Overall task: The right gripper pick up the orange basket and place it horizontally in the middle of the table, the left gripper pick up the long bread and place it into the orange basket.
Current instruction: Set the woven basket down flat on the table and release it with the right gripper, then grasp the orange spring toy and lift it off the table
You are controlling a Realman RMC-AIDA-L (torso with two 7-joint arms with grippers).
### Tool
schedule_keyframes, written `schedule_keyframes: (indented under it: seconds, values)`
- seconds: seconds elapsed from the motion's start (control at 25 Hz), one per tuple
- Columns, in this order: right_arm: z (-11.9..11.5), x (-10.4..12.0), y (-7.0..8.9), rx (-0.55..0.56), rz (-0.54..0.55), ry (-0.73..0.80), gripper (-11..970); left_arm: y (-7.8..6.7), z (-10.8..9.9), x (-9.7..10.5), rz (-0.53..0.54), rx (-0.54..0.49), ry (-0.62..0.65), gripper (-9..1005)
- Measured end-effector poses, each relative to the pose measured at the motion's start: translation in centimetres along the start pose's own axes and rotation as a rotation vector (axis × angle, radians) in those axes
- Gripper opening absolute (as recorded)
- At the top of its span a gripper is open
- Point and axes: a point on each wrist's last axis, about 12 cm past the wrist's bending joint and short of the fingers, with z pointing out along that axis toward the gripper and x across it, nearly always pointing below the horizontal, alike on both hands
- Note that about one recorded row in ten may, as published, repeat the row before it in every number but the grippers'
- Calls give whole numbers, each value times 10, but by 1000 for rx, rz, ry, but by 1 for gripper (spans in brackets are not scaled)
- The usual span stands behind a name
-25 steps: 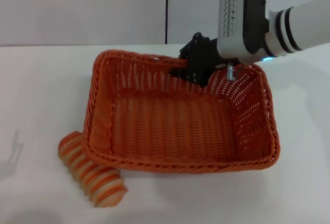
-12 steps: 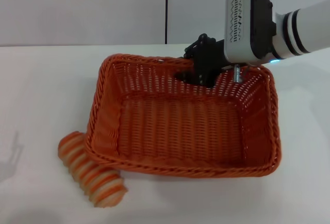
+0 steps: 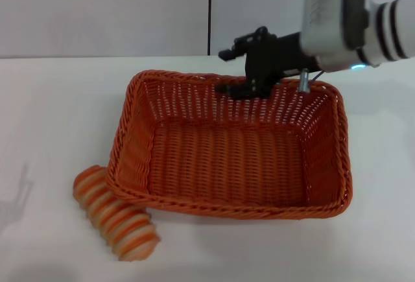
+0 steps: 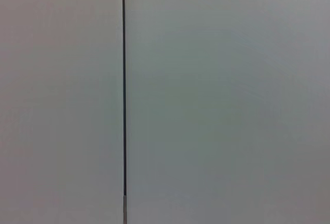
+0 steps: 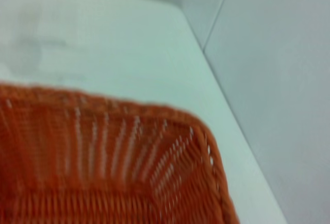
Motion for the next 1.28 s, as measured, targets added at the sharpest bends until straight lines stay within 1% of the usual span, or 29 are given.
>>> schedule_keyframes:
  seconds: [0.04,0.08,0.12,0.2,0.24,0.32,0.4,0.44,0.56,0.68,0.72,0.76,0.8,0.88,0.92,1.0,1.12,1.24,1.28]
  values:
    - [-6,-2,3,-2,16,-35,582,1,0,0,2,1,-1,801]
    - [-21,-6,7,10,48,-119,582,1,0,0,1,4,-2,801]
    - [-21,-6,7,10,48,-119,582,2,0,0,-5,13,-1,801]
    - [-41,-9,10,40,83,-214,582,5,1,-1,-32,47,1,801]
    - [-53,-10,12,58,101,-270,582,10,2,-2,-70,82,1,800]
    - [-75,-5,15,100,145,-356,582,24,6,-5,-135,136,-2,800]
    - [-94,6,18,153,200,-426,582,39,10,-11,-200,194,3,800]
    - [-103,12,20,184,228,-455,582,44,11,-13,-229,223,10,800]
    - [-133,42,29,305,331,-527,582,64,22,-26,-308,359,57,798]
    - [-156,70,41,396,428,-583,582,78,32,-40,-339,483,121,796]
    - [-162,81,47,421,469,-602,582,80,35,-43,-339,520,144,796]
    - [-174,99,58,469,531,-639,582,84,40,-50,-332,603,213,795]
    - [-174,99,58,469,531,-639,582,84,40,-50,-332,603,213,795]
    - [-186,117,72,526,588,-685,582,86,44,-57,-317,680,290,793]
    - [-191,123,77,550,608,-703,582,87,46,-59,-307,702,313,793]
    - [-200,134,88,596,641,-738,582,89,49,-67,-265,753,355,792]
    - [-214,145,102,659,669,-758,582,90,52,-75,-202,793,384,790]
    - [-223,154,115,707,696,-757,582,89,56,-78,-168,839,438,788]
    - [-226,160,122,734,723,-763,582,87,59,-78,-158,856,461,787]
